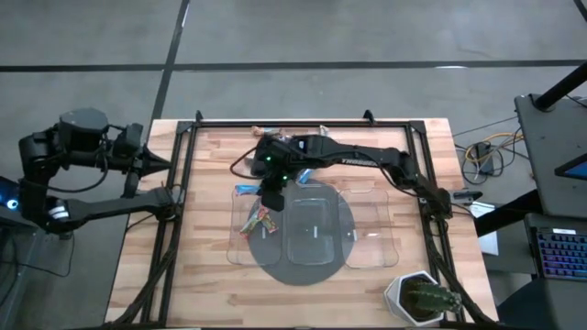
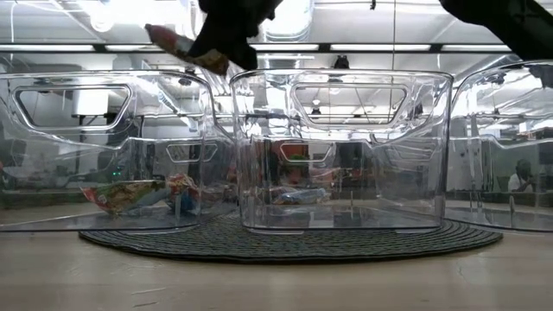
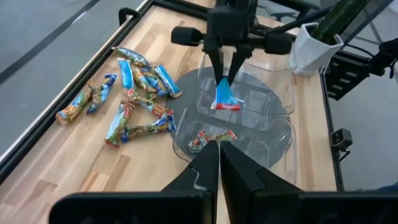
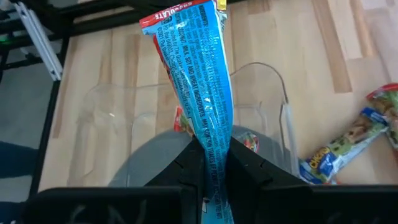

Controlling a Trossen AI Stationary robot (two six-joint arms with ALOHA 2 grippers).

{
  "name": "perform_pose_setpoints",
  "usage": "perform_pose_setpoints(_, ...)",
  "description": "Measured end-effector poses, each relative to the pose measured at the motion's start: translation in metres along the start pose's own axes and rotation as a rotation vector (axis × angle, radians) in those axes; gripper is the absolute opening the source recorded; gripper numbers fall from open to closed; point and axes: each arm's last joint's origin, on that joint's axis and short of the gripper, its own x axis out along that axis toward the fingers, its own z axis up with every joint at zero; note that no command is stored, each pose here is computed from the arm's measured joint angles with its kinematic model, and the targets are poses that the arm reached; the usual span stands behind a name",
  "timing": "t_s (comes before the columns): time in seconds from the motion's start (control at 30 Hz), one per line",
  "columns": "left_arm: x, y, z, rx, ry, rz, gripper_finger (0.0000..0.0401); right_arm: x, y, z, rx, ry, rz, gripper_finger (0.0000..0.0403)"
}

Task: Pick and place Granola Bars by type
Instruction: Put the red granola bar into the left transparent bin

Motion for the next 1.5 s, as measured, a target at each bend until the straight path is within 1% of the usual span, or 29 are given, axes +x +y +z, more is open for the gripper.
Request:
perform_pose_setpoints(0.13,0.001,0.0,0.0,0.002,0.006,0.0,0.0,0.016,-0.004,-0.004,0.028,0.024,-0.003,0.0038)
perform_pose_setpoints(0.27,0.001,0.0,0.0,0.002,0.006,0.001,0.0,0.024,-0.006,-0.006,0.032,0.04,-0.005,0.0038)
perform_pose_setpoints(0.53,0.001,0.0,0.0,-0.002,0.006,0.0,0.0,0.025,-0.005,-0.007,0.024,0.043,-0.004,0.0038)
perform_pose_setpoints(0.83,0.001,0.0,0.0,-0.002,0.004,0.0,0.0,0.026,0.0,-0.008,-0.042,0.047,0.006,0.0038)
perform_pose_setpoints(0.93,0.001,0.0,0.0,-0.003,0.004,0.0,0.0,0.028,-0.001,-0.009,-0.028,0.058,0.005,0.0038)
perform_pose_setpoints(1.23,0.001,0.0,0.0,-0.004,0.004,0.0,0.0,0.067,-0.011,-0.023,0.006,0.139,-0.003,0.0038)
perform_pose_setpoints(1.5,0.001,0.0,0.0,-0.011,0.003,0.0,0.0,0.073,-0.013,-0.025,0.004,0.146,-0.004,0.0038)
